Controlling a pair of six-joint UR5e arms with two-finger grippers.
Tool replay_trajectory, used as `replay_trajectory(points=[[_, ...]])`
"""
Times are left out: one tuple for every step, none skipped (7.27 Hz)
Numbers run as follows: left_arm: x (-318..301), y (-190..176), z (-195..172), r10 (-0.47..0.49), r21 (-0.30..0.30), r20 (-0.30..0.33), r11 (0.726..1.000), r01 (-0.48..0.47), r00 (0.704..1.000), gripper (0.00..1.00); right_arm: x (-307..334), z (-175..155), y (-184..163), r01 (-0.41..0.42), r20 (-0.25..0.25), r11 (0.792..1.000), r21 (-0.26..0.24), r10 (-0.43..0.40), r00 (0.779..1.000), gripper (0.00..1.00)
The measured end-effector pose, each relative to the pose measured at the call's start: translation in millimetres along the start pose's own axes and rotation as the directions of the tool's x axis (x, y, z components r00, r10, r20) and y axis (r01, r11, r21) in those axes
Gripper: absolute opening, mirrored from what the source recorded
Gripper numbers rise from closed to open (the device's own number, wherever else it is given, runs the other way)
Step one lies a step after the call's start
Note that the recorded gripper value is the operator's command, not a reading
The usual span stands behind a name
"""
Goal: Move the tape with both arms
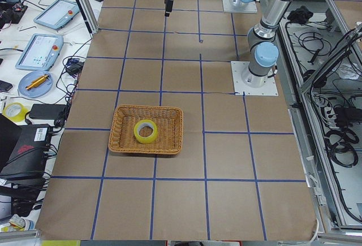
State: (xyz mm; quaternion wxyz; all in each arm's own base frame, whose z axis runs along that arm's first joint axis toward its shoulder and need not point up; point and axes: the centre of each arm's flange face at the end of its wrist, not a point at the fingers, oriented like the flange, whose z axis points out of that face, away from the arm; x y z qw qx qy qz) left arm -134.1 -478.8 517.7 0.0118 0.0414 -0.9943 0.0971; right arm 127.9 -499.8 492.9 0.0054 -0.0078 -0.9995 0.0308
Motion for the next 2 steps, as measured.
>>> replay_trajectory(points=[[-1.7,3.9,-2.1,-0.001,-0.009,0.002,1.0,0.001,1.0,1.0,-0.1,-0.2,0.0,0.0,0.001,1.0,0.001,0.0,1.0,1.0],[-3.0,7.9,-0.6,-0.001,-0.033,0.006,0.999,0.001,1.0,1.0,-0.3,-0.9,0.1,0.001,0.003,1.0,0.002,-0.001,1.0,1.0]])
